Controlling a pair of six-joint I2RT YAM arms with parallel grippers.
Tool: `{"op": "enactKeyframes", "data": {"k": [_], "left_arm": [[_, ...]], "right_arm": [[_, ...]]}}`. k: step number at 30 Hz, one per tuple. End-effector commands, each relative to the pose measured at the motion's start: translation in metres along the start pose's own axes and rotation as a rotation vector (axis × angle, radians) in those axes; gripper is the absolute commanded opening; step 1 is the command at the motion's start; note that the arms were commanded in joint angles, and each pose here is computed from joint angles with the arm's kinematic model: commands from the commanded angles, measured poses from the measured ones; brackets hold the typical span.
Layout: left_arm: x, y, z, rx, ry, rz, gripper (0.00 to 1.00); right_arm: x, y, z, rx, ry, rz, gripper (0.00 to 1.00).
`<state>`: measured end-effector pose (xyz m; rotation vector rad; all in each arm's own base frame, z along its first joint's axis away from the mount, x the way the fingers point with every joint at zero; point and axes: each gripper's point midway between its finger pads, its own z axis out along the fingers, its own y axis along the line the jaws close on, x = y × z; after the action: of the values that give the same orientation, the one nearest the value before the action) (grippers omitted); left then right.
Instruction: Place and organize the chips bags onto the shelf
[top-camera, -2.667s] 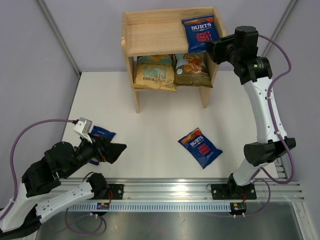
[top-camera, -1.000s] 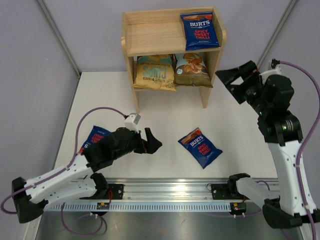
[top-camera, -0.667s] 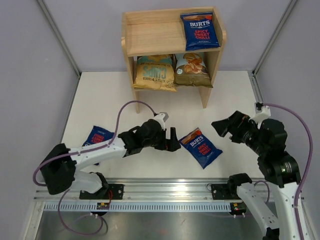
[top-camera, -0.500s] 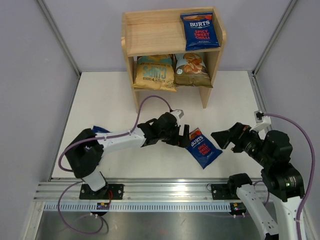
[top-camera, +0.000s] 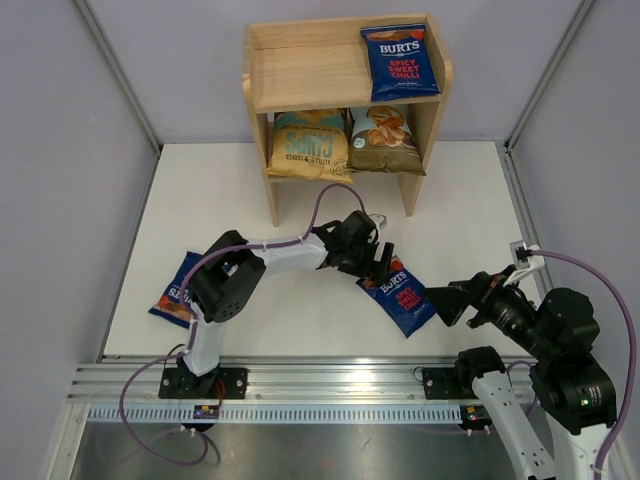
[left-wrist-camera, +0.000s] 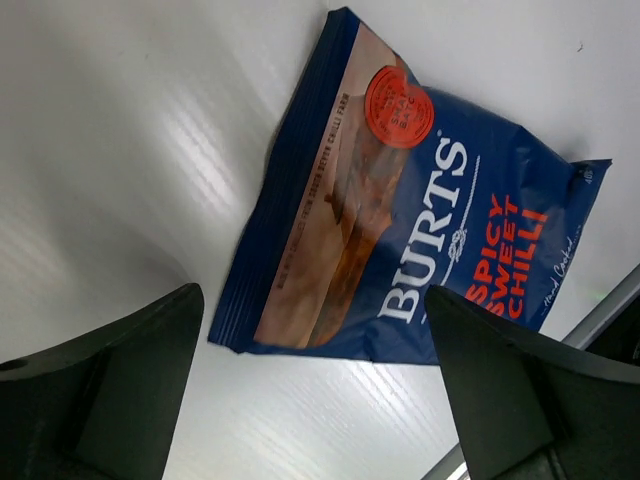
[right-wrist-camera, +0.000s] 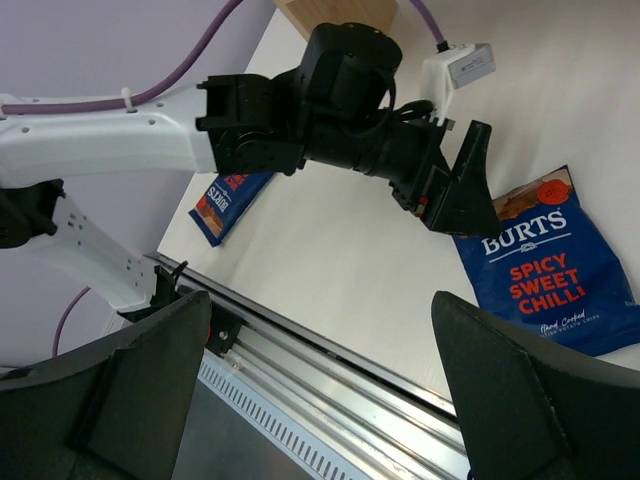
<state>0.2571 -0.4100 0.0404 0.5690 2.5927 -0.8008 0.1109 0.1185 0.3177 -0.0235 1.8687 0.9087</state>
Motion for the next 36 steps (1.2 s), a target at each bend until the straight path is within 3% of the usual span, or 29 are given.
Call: {"op": "enactKeyframes", "data": {"k": [1,6,7,10,11,18,23,30,36], "left_arm": [[0.013,-0.003,0.013,0.023,0.072,0.024,0.89],[0.032,0.001,0.024,-0.005,0.113,0.008,0.7],[0.034,0.005,0.025,-0.028,0.117,0.003,0.6],[0.039,0.01,0.028,-0.072,0.116,0.008,0.45],[0.04,0.011,0.028,-0.078,0.115,0.011,0.33],[0.038,0.001,0.018,-0.12,0.035,0.06,0.0],[0.027,-0.005,-0.007,-0.136,-0.064,0.081,0.0],[0.0,-0.022,-0.106,-0.06,-0.351,0.09,0.0],[-0.006,-0.031,-0.161,-0.019,-0.437,0.067,0.0]], "right_arm": [[0.003,0.006,-0.002,-0.043,0.007,-0.023,0.99],[0.004,0.009,-0.005,-0.056,0.0,-0.024,0.99],[0.004,0.01,-0.005,-0.059,0.0,-0.023,0.99],[0.004,0.012,-0.007,-0.068,-0.007,-0.024,0.99],[0.004,0.012,-0.007,-0.067,-0.006,-0.022,0.99],[0.006,0.009,-0.007,-0.061,-0.008,-0.019,1.0],[0.01,0.001,0.001,-0.043,-0.001,-0.002,0.99],[0.042,-0.037,0.033,0.01,0.032,0.117,0.99],[0.073,-0.046,0.065,-0.116,0.046,0.284,0.99]]}}
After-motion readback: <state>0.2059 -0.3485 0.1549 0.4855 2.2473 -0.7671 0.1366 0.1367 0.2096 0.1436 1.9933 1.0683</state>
